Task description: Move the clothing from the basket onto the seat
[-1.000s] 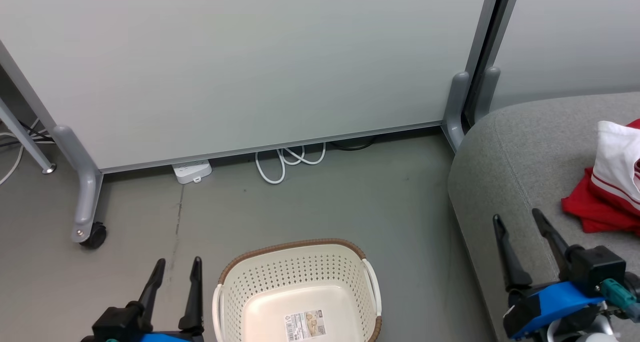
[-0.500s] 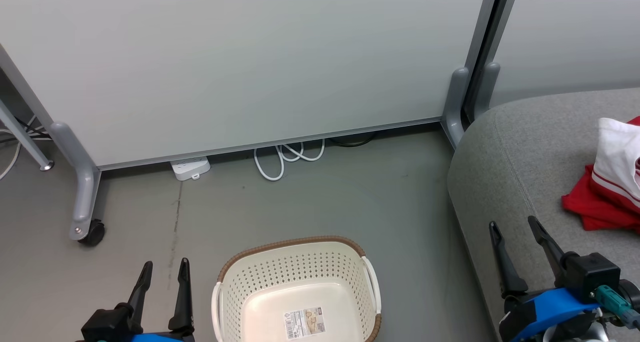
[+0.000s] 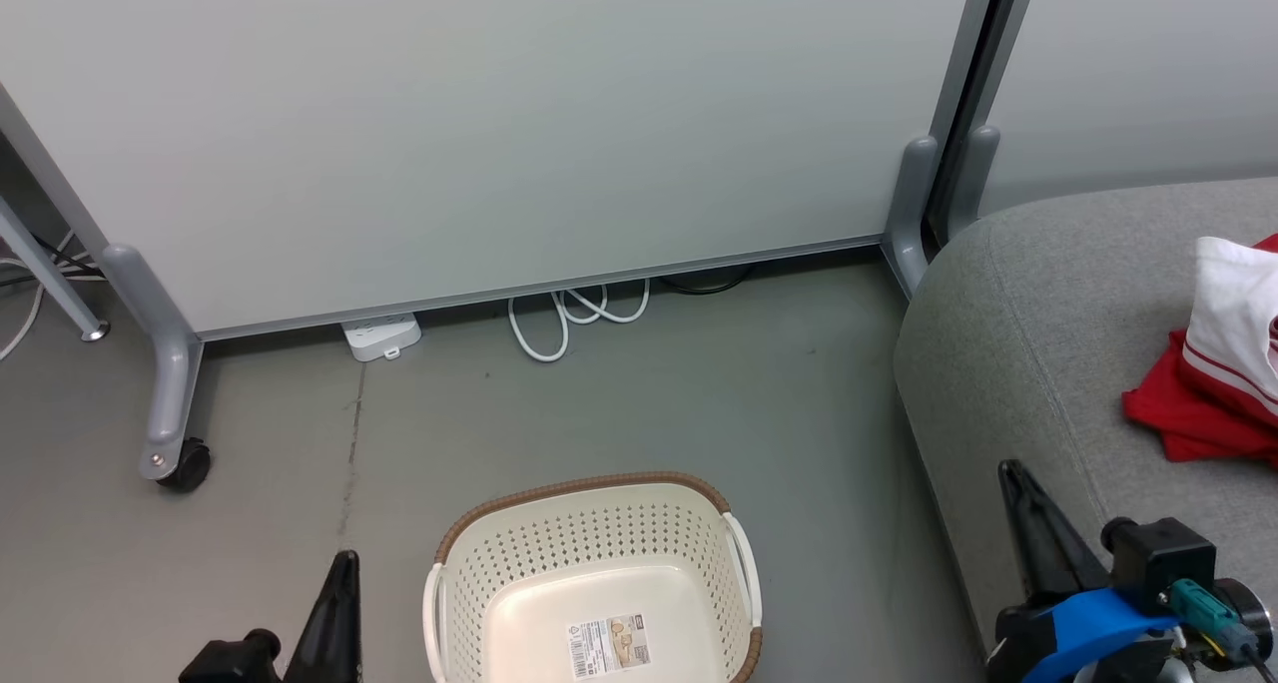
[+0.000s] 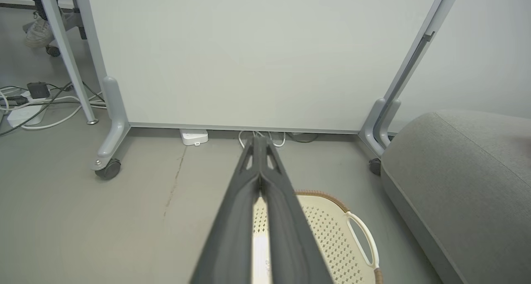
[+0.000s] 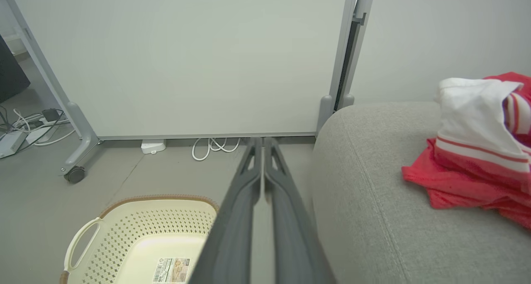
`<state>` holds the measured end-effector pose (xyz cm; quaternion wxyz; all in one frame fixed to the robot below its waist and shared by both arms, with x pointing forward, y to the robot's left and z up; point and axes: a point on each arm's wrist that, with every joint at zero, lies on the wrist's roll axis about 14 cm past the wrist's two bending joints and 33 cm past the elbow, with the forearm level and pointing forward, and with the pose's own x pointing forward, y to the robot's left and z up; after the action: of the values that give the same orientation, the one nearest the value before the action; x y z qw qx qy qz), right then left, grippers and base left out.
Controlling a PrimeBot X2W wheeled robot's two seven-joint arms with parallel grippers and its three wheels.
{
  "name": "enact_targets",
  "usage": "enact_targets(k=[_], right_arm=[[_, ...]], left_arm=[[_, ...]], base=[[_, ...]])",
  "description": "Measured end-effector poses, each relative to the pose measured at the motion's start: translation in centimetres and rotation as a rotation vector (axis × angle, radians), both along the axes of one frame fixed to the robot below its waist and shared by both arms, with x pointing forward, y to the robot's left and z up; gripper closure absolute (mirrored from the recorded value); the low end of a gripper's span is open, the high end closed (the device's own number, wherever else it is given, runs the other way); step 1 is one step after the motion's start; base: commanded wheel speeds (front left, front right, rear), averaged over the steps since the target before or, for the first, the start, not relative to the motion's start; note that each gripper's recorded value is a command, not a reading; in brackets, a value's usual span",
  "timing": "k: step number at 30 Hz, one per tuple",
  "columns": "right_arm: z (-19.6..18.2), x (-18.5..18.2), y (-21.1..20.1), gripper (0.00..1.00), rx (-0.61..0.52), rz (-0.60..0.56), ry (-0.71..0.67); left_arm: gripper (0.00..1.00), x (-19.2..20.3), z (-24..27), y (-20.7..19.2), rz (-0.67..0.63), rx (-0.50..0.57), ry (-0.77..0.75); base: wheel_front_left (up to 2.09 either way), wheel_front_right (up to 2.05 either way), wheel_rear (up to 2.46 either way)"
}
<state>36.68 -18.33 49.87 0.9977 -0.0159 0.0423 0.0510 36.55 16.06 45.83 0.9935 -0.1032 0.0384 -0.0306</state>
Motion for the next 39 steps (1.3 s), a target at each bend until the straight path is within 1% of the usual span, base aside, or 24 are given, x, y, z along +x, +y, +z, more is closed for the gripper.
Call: enact_targets(k=[6,12,25,39], right_arm=[[-1.9,-0.4,0.0,1.00,0.020,-0.007,0.059],[-2.1,-0.5,-0.2,1.00,0.141,-0.030,0.075],[-2.2,-0.3,-0.6,1.00,0.393,-0.075,0.090],[-1.8,0.2,-0.7,1.00,0.626,-0.106,0.086]], left_arm=[[1.00,-1.2,-2.3,-0.2,0.002,-0.015,0.078],[1.00,-1.3,-2.6,0.3,0.040,-0.116,0.108],[1.00,-0.8,-2.0,1.3,0.108,-0.330,0.120],[1.00,-0.3,-1.4,2.1,0.155,-0.529,0.122]], base=[[0.00,0.00,0.00],[0.00,0.00,0.00],[0.00,0.00,0.00],[0.00,0.00,0.00]])
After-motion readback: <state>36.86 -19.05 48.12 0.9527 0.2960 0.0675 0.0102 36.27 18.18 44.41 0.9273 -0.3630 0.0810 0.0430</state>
